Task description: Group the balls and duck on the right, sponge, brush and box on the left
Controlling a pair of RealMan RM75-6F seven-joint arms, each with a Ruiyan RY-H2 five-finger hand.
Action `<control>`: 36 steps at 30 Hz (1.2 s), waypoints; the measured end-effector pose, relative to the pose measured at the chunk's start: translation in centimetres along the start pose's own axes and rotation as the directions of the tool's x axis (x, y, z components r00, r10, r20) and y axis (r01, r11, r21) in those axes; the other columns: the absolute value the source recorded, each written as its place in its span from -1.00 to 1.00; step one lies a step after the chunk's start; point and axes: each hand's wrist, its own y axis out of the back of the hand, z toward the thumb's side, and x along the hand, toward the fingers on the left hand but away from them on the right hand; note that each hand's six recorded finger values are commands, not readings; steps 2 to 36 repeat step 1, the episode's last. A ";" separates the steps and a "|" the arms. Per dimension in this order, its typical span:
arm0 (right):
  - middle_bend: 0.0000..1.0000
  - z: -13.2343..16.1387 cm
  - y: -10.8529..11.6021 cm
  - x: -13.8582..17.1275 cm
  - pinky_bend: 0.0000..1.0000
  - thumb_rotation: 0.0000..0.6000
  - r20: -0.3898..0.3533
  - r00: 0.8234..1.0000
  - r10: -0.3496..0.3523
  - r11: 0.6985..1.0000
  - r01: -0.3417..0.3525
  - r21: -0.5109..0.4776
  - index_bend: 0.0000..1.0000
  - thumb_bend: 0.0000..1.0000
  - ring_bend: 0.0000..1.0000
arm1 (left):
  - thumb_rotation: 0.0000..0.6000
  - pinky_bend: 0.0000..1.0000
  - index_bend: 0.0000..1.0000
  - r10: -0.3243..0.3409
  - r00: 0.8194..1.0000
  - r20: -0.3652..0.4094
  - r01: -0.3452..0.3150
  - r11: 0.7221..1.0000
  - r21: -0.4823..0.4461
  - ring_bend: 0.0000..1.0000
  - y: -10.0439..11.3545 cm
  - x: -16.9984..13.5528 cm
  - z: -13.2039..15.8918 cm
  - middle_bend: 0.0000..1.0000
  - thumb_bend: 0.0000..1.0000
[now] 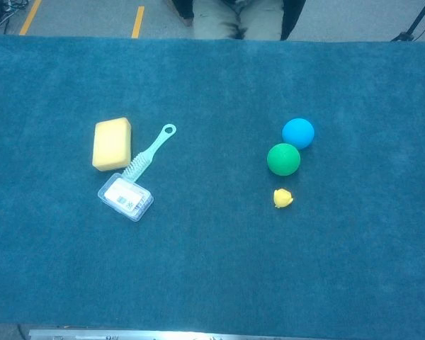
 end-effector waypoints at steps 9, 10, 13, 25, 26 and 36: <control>-0.52 0.0 0.0 0.0 -0.52 1.00 0.000 1.000 0.001 1.000 -0.001 0.003 -0.72 -0.69 -0.66 | -0.15 -1.00 -0.57 -0.003 1.000 -0.001 0.003 1.000 0.005 -0.96 0.0 0.0 -0.1 -0.65 -0.51; -0.52 0.0 0.0 0.0 -0.52 1.00 0.000 1.000 0.001 1.000 -0.001 0.003 -0.72 -0.69 -0.66 | -0.15 -1.00 -0.57 -0.003 1.000 -0.001 0.003 1.000 0.005 -0.96 0.0 0.0 -0.1 -0.65 -0.51; -0.52 0.0 0.0 0.0 -0.52 1.00 0.000 1.000 0.001 1.000 -0.001 0.003 -0.72 -0.69 -0.66 | -0.15 -1.00 -0.57 -0.003 1.000 -0.001 0.003 1.000 0.005 -0.96 0.0 0.0 -0.1 -0.65 -0.51; -0.52 0.0 0.0 0.0 -0.52 1.00 0.000 1.000 0.001 1.000 -0.001 0.003 -0.72 -0.69 -0.66 | -0.15 -1.00 -0.57 -0.003 1.000 -0.001 0.003 1.000 0.005 -0.96 0.0 0.0 -0.1 -0.65 -0.51; -0.52 0.0 0.0 0.0 -0.52 1.00 0.000 1.000 0.001 1.000 -0.001 0.003 -0.72 -0.69 -0.66 | -0.15 -1.00 -0.57 -0.003 1.000 -0.001 0.003 1.000 0.005 -0.96 0.0 0.0 -0.1 -0.65 -0.51; -0.52 0.0 0.0 0.0 -0.52 1.00 0.000 1.000 0.001 1.000 -0.001 0.003 -0.72 -0.69 -0.66 | -0.15 -1.00 -0.57 -0.003 1.000 -0.001 0.003 1.000 0.005 -0.96 0.0 0.0 -0.1 -0.65 -0.51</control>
